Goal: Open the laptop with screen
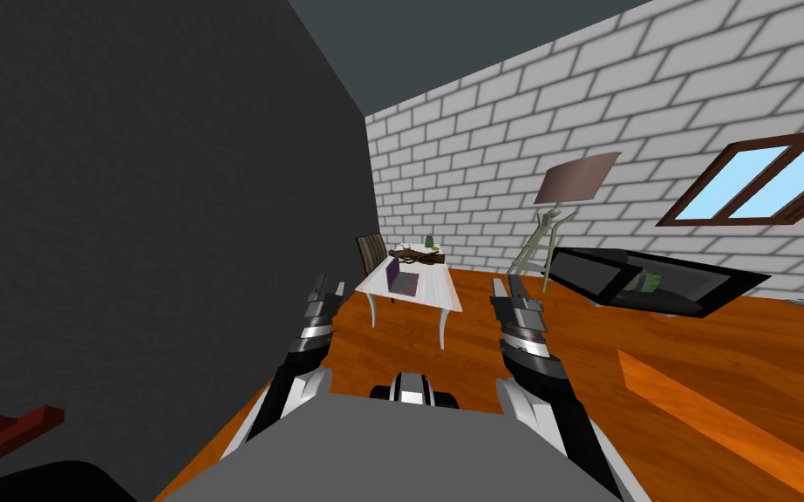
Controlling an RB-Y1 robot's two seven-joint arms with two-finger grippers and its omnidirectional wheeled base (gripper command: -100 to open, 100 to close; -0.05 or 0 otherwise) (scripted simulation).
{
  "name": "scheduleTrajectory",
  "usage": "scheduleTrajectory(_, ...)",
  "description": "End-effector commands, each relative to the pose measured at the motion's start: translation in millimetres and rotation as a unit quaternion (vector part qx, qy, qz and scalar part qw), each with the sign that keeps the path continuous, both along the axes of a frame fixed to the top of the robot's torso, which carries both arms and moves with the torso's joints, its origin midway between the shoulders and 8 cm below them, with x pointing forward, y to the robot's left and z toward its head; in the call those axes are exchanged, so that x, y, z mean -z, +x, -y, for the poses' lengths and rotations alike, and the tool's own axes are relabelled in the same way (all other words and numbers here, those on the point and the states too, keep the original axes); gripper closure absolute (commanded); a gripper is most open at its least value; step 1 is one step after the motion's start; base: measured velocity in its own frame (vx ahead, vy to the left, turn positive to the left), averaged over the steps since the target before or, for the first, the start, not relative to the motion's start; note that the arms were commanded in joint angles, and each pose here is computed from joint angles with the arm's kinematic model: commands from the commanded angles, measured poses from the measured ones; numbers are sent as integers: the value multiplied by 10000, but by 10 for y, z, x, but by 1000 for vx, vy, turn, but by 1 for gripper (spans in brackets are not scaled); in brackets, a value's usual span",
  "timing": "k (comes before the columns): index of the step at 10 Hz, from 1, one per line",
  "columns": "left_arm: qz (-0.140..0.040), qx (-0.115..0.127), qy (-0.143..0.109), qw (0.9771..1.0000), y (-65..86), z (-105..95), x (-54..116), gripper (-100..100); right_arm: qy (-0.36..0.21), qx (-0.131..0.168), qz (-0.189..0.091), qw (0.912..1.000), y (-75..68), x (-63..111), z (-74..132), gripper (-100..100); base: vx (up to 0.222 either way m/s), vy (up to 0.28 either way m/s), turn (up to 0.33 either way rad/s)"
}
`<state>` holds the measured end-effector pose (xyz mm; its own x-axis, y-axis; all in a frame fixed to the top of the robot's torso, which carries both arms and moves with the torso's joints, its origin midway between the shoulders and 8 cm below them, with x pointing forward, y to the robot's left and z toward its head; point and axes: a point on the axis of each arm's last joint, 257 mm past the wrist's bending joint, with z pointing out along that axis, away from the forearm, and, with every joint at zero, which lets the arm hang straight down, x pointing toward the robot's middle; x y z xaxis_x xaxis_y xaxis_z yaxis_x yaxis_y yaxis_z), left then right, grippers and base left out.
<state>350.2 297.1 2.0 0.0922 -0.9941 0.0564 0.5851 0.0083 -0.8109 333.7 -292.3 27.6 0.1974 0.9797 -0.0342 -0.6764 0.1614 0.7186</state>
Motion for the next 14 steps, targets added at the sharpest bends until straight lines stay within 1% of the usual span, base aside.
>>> scheduleTrajectory(1,-279,154,326,9990,135,108,180,-100,0,0,0,10000,0,0,0,0,86,33,-105)
scheduleTrajectory(2,-439,196,444,9979,211,153,297,-100,0,0,0,10000,0,0,0,0,127,36,-138)
scheduleTrajectory(4,-598,223,538,9965,285,193,420,-100,0,0,-1,10000,0,0,0,0,99,41,-96)
scheduleTrajectory(6,-898,262,699,9932,418,267,661,-100,0,0,0,10000,0,0,0,0,96,51,-136)
scheduleTrajectory(7,-1036,283,783,9911,476,302,774,-100,0,0,-1,10000,0,0,0,0,118,56,-140)
scheduleTrajectory(8,-1103,295,829,9900,503,319,829,-100,0,0,-1,10000,0,0,0,0,109,58,-92)
scheduleTrajectory(9,-1233,322,934,9874,552,352,936,-100,-1,1,-1,10000,0,0,0,0,98,45,-97)
scheduleTrajectory(10,-1297,337,993,9860,574,367,989,-100,0,0,-1,10000,0,0,0,0,83,31,-100)
scheduleTrajectory(11,-1424,369,1124,9827,617,396,1094,-100,0,0,0,10000,0,0,0,0,83,27,-97)
scheduleTrajectory(13,-1552,403,1272,9788,657,421,1201,-100,0,0,0,10000,0,0,0,0,60,39,-62)
scheduleTrajectory(14,-1686,438,1438,9742,695,443,1315,-100,0,0,0,10000,0,0,0,0,82,45,-103)
